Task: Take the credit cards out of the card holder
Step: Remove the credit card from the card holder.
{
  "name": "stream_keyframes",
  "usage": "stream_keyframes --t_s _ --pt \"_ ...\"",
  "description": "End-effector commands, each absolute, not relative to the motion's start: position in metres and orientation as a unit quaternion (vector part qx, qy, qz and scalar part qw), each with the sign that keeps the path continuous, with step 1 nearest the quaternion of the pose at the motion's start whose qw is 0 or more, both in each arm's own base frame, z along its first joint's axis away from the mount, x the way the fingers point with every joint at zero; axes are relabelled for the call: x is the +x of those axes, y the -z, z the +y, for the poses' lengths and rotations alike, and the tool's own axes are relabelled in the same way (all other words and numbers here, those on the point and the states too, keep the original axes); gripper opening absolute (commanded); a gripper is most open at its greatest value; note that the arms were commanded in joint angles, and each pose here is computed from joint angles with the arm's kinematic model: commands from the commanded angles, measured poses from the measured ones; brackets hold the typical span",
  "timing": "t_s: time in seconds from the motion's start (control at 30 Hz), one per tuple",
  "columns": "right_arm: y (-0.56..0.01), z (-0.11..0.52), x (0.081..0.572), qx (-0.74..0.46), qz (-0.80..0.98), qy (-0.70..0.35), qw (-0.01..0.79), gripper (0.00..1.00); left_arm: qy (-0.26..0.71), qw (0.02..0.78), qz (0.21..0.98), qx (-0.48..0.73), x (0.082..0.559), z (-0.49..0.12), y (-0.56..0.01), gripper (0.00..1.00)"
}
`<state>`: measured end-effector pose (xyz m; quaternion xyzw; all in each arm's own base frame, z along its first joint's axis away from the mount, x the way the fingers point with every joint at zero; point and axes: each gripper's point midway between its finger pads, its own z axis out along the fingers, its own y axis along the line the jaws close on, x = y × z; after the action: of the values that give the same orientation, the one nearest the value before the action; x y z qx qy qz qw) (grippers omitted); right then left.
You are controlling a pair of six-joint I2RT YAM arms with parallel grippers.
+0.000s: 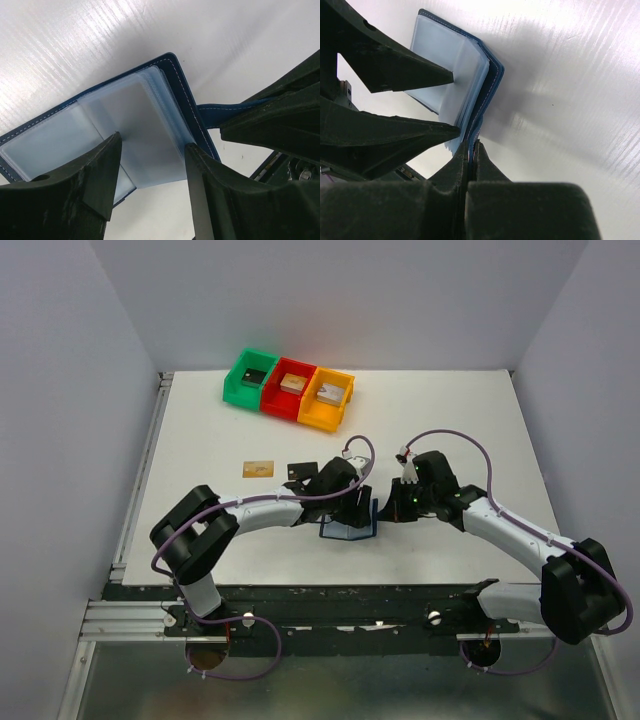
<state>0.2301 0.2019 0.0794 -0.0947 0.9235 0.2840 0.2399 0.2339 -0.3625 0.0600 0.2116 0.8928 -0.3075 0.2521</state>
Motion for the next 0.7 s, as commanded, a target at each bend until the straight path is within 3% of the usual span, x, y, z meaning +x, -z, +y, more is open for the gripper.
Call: stream_keyframes --t_s 0.0,0.33,0.67 --pt "-0.093 0.205 0.236 -0.102 0.915 -0.296 0.256 0.00 0.283 0.265 0.900 0.200 0.238 -0.354 -0.060 0.62" --pt "-0.094 0.205 0.236 -0.105 0.914 -0.294 0.258 0.00 0.261 0.300 0.902 0.167 0.244 -0.336 -0.070 0.59" --pt "-0.094 0.203 0.236 -0.107 0.915 -0.290 0.260 0.00 0.242 0.314 0.904 0.159 0.249 -0.328 -0.071 0.62"
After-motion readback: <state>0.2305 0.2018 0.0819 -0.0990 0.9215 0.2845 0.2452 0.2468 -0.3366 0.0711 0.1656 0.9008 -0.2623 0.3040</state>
